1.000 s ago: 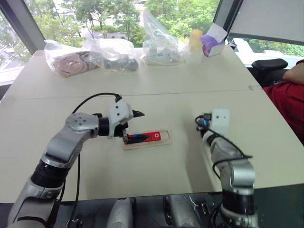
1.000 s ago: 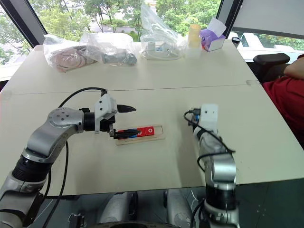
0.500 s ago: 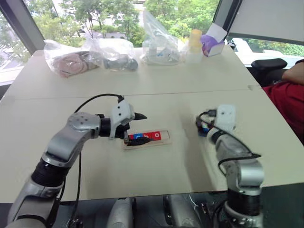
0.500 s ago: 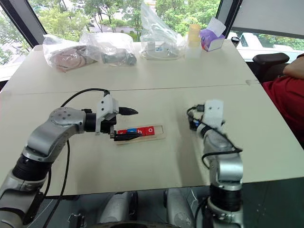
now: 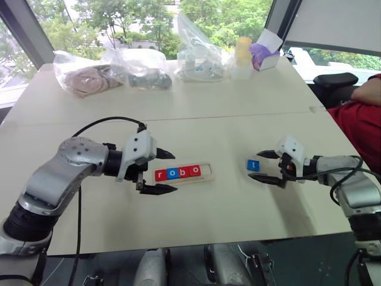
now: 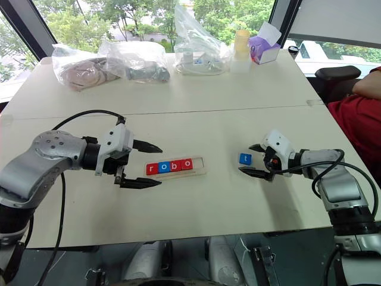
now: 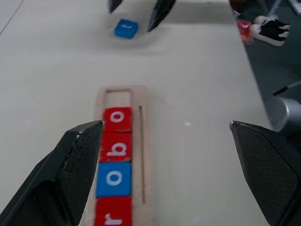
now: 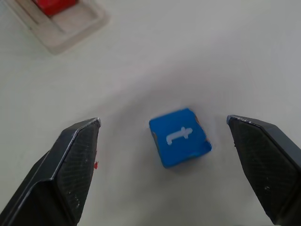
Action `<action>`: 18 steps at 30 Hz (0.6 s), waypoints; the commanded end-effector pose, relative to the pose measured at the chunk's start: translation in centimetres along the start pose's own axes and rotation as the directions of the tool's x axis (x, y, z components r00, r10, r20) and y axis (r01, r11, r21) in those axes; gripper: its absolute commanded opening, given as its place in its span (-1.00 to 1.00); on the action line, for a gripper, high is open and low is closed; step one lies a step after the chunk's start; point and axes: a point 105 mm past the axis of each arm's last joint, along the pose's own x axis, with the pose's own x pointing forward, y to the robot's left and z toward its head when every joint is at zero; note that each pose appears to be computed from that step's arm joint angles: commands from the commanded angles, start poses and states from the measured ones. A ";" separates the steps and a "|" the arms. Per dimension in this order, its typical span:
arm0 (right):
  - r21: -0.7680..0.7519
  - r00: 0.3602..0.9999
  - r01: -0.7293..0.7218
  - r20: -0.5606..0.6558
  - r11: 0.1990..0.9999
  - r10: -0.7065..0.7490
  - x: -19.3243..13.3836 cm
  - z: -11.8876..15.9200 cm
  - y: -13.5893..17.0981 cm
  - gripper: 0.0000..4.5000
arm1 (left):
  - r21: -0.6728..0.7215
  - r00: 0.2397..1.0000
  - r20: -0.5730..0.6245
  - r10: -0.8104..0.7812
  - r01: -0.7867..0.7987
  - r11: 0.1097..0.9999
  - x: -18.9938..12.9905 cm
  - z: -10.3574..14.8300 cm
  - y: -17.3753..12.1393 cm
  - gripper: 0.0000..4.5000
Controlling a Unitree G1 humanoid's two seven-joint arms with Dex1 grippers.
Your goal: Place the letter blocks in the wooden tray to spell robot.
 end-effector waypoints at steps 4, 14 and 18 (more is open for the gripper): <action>-0.024 0.999 -0.035 -0.007 0.999 0.035 0.7 -1.4 -0.6 0.99 | 0.009 0.998 -0.004 0.070 -0.070 0.997 -0.7 0.2 0.5 1.00; -0.035 0.998 -0.063 -0.029 0.997 0.062 2.2 -2.9 -0.7 0.22 | -0.010 0.991 -0.046 0.127 -0.128 0.992 -1.5 -1.4 1.8 1.00; -0.013 0.998 -0.056 -0.015 0.998 0.056 2.1 -2.8 -0.7 -0.47 | -0.021 0.989 -0.048 0.138 -0.140 0.990 -1.8 -1.8 2.0 1.00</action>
